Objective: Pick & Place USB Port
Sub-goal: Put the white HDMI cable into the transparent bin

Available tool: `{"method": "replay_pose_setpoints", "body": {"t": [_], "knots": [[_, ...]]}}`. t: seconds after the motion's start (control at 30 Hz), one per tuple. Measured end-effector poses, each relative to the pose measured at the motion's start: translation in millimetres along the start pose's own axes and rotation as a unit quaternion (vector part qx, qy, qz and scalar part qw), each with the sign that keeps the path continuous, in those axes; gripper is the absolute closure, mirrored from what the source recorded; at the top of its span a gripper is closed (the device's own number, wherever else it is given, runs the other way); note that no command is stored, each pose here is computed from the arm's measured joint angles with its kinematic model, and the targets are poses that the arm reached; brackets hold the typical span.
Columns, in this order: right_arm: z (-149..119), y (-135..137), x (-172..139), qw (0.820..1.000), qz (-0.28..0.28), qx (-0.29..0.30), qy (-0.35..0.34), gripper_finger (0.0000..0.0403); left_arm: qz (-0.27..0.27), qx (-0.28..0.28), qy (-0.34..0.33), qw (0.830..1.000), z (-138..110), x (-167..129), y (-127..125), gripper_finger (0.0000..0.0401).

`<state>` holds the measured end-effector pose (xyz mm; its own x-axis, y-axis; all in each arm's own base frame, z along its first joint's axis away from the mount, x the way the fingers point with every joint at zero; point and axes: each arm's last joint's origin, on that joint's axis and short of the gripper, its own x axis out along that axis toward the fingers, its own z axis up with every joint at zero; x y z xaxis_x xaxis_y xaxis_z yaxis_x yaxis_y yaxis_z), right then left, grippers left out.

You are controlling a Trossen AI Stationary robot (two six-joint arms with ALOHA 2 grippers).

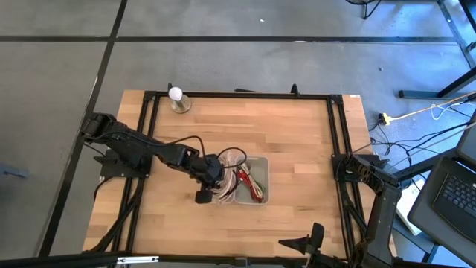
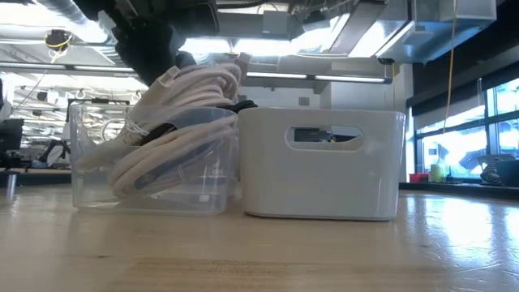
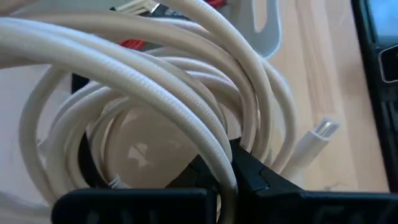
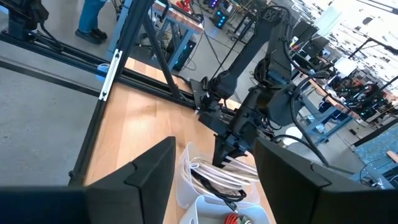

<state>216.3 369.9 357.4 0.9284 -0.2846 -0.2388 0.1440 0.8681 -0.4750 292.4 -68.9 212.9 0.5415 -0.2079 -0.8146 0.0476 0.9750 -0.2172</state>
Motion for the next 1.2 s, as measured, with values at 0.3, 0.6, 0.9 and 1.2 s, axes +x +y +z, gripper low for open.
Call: {"method": "replay_pose_setpoints", "body": {"t": [0.3, 0.6, 0.9, 1.2], "knots": [[-1, 0, 0, 1.0, 0.0, -0.002, 0.001, 0.0183, -0.022, 0.01, 0.033, 0.999, -4, 22, 1, 0.0394], [-2, 0, 0, 1.0, 0.007, 0.001, 0.007, 0.0183, -0.023, 0.003, 0.032, 0.999, -4, 20, 2, 0.0373], [-2, 0, 0, 1.0, 0.009, 0.003, 0.008, 0.0183, -0.022, -0.003, 0.031, 0.999, -4, 20, 1, 0.0288], [-2, 0, 0, 1.0, 0.011, 0.003, 0.009, 0.0183, -0.02, -0.022, 0.042, 0.999, -5, 20, 2, 0.0202]]}}
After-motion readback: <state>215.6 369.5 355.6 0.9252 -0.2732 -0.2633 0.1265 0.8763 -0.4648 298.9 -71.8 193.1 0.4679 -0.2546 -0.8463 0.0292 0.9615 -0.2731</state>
